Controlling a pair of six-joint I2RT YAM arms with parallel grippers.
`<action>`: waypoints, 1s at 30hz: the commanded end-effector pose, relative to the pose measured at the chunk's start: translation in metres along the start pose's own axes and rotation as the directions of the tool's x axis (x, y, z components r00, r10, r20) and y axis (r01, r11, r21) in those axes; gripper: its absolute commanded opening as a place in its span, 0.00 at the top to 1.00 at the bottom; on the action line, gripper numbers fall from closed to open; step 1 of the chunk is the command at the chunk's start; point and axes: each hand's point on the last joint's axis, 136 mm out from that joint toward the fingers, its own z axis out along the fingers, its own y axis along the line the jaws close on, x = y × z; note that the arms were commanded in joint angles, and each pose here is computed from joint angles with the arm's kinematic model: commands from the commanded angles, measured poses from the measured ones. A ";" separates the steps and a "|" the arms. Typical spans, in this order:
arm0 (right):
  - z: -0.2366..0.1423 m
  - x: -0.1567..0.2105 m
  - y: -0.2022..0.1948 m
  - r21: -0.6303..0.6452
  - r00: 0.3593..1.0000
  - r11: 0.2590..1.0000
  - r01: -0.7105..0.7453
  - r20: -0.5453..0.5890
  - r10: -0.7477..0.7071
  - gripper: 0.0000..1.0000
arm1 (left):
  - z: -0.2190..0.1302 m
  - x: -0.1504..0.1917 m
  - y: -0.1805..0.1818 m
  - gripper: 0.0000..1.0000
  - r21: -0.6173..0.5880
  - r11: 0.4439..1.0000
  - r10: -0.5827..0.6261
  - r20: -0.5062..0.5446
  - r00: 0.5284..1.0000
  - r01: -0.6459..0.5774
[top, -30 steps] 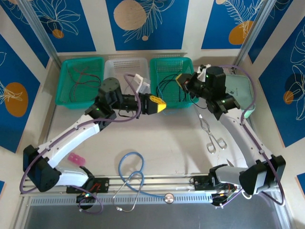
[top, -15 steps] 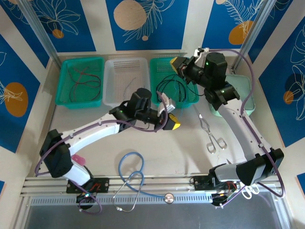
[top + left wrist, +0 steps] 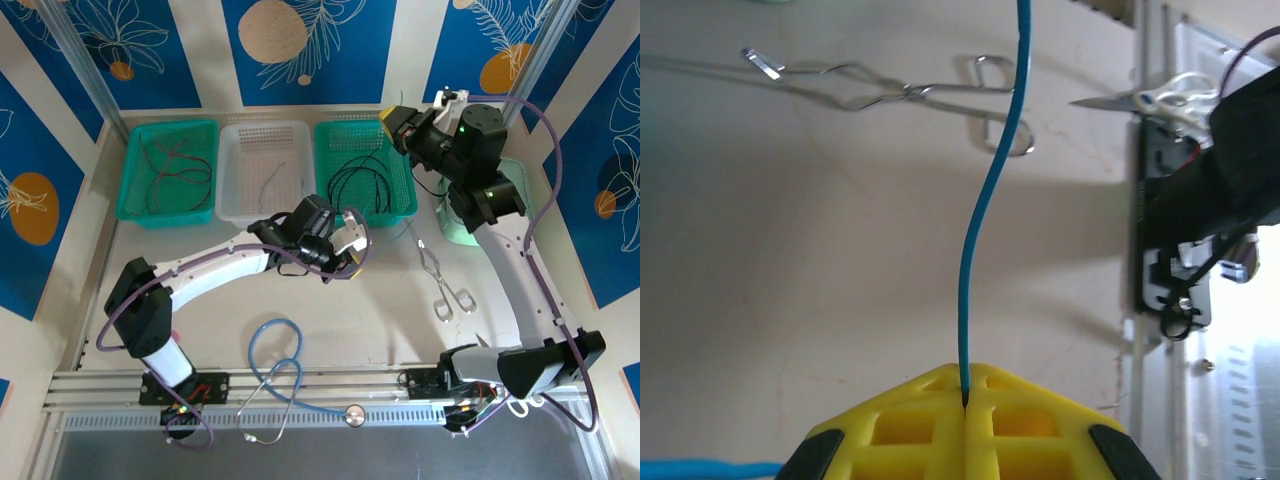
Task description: Untangle the cables
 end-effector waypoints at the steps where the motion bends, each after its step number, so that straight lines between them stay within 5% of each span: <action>1: -0.017 -0.005 0.022 -0.049 0.999 0.998 0.031 0.021 -0.030 1.00 | 0.001 0.017 0.013 1.00 -0.077 0.997 0.015 -0.092 0.996 -0.023; 14: -0.020 -0.014 0.002 -0.016 1.000 1.000 -0.001 -0.001 0.001 1.00 | -0.037 0.002 0.036 1.00 -0.221 0.969 0.098 -0.069 0.993 -0.111; 15: -0.016 -0.012 -0.005 0.000 1.000 1.000 -0.014 -0.021 0.014 0.94 | -0.042 -0.005 0.034 1.00 -0.198 0.974 0.104 -0.042 0.994 -0.110; 18: -0.006 -0.005 -0.034 0.061 0.995 0.995 -0.073 -0.059 0.076 0.48 | -0.061 -0.032 0.028 1.00 -0.134 0.986 0.107 0.043 0.993 -0.100; 20: -0.006 -0.005 -0.059 0.113 0.991 0.986 -0.121 -0.049 0.128 0.29 | -0.074 -0.045 0.022 1.00 -0.095 0.991 0.105 0.076 0.992 -0.098; 23: -0.014 -0.011 -0.100 0.197 0.977 0.960 -0.201 -0.025 0.210 0.18 | -0.091 -0.060 0.015 1.00 -0.071 0.994 0.086 0.080 0.993 -0.080; 30: -0.032 -0.007 -0.127 0.224 0.972 0.947 -0.230 0.001 0.236 0.14 | -0.138 -0.132 0.021 1.00 -0.119 0.991 0.097 0.268 0.959 -0.067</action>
